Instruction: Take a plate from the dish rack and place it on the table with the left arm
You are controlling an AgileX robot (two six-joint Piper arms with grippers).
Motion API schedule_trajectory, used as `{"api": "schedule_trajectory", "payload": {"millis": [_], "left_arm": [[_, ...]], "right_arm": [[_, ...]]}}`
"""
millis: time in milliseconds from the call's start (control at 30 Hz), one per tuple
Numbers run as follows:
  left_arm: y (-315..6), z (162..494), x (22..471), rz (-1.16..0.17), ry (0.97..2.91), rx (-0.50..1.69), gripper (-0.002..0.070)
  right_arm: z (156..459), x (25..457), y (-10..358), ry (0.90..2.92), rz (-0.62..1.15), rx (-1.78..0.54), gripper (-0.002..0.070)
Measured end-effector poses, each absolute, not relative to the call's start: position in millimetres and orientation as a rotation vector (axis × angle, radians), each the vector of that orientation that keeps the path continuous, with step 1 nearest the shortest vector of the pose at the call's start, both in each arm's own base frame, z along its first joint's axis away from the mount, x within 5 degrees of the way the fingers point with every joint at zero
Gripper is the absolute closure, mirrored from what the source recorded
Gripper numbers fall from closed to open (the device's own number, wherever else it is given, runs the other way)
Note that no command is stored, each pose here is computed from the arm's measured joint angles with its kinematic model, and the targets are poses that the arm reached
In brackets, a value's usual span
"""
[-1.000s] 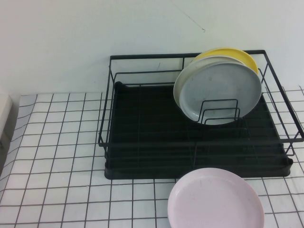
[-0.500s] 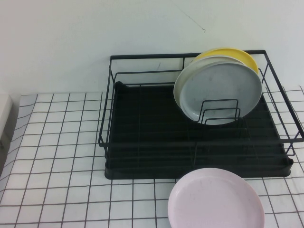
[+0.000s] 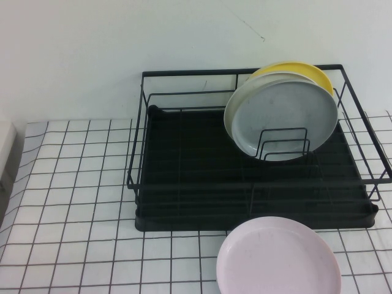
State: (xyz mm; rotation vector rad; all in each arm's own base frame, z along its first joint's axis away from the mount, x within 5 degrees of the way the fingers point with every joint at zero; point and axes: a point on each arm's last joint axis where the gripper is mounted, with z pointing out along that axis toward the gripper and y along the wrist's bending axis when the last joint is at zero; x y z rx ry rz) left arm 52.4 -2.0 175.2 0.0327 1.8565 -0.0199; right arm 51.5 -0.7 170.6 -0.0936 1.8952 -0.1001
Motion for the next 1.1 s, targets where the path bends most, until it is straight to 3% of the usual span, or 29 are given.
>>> {"api": "schedule_trajectory", "payload": {"millis": [167,600,967,1100], "left_arm": [[-1.9,179.9,54.2,-0.021,1.788,0.029,0.0678],[-0.9,221.2,53.8,-0.015,1.33,0.013,0.0678],[0.0,234.5,49.5,-0.019,1.176,-0.001,0.0678],[-0.4,240.5,49.3,-0.024,1.252,0.001,0.0678]], "right_arm": [[170.6,51.5,-0.7,1.895,-0.1,-0.094,0.0679],[170.6,51.5,-0.7,1.895,-0.1,-0.094,0.0679],[170.6,51.5,-0.7,1.895,-0.1,-0.094,0.0679],[170.6,51.5,-0.7,1.895,-0.1,-0.094,0.0679]]}}
